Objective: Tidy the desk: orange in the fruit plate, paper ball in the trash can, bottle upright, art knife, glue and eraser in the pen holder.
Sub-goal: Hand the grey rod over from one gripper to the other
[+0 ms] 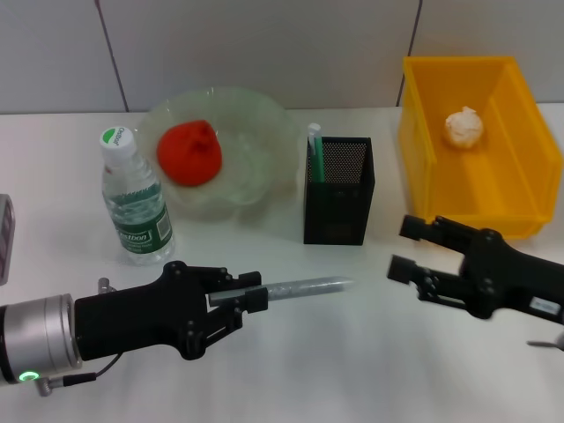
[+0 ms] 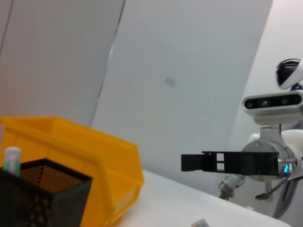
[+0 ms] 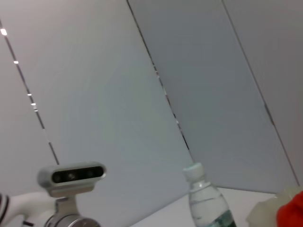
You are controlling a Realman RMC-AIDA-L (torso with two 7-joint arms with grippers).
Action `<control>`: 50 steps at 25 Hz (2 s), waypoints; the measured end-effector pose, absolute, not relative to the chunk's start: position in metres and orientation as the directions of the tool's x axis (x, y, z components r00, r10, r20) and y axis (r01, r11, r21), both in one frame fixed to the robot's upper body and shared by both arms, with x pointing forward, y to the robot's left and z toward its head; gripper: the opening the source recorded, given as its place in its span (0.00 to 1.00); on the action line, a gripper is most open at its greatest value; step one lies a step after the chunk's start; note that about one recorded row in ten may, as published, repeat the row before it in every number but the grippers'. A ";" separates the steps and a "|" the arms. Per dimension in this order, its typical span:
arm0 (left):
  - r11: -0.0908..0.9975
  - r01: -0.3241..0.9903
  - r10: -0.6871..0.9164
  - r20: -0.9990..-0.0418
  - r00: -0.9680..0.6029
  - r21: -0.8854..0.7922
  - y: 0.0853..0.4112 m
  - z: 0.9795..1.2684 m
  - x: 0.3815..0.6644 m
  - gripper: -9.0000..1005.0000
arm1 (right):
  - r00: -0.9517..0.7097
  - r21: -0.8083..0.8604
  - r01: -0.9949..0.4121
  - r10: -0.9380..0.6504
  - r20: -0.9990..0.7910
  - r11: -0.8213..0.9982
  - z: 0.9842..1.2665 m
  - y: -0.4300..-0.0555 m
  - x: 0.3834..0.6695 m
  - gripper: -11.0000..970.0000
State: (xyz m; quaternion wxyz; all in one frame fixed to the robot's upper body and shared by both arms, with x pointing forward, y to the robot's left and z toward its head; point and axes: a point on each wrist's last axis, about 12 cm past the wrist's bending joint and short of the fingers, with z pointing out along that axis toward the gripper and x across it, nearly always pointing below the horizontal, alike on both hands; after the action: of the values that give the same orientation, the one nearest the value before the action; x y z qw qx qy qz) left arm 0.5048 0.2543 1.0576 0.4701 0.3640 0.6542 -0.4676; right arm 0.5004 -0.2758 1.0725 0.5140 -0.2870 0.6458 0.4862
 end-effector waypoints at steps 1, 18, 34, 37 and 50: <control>0.278 0.921 0.029 -0.956 -0.292 -0.272 0.253 1.060 0.504 0.19 | -0.302 0.327 -0.877 0.127 -0.945 0.351 1.074 -0.279 0.498 0.73; 0.136 0.933 -0.032 -0.943 -0.332 -0.334 0.238 1.070 0.497 0.19 | -0.296 0.287 -0.937 -0.015 -0.955 0.197 1.087 -0.277 0.503 0.82; 0.090 0.935 -0.049 -0.939 -0.341 -0.344 0.228 1.072 0.498 0.19 | -0.290 0.286 -0.952 -0.028 -0.956 0.108 1.092 -0.258 0.507 0.82; 0.089 0.934 -0.052 -0.938 -0.342 -0.345 0.227 1.073 0.498 0.19 | -0.293 0.288 -0.952 -0.032 -0.956 0.103 1.091 -0.258 0.507 0.82; 0.079 0.931 -0.056 -0.934 -0.354 -0.357 0.224 1.072 0.497 0.19 | -0.312 0.306 -0.947 -0.051 -0.949 0.102 1.090 -0.257 0.508 0.71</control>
State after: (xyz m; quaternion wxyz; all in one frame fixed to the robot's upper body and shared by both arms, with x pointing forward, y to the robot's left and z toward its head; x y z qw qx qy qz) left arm 0.4975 0.2239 1.0716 0.4327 0.3687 0.5933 -0.5699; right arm 0.5078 -0.2567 1.0896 0.4212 -0.4081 0.6114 0.5313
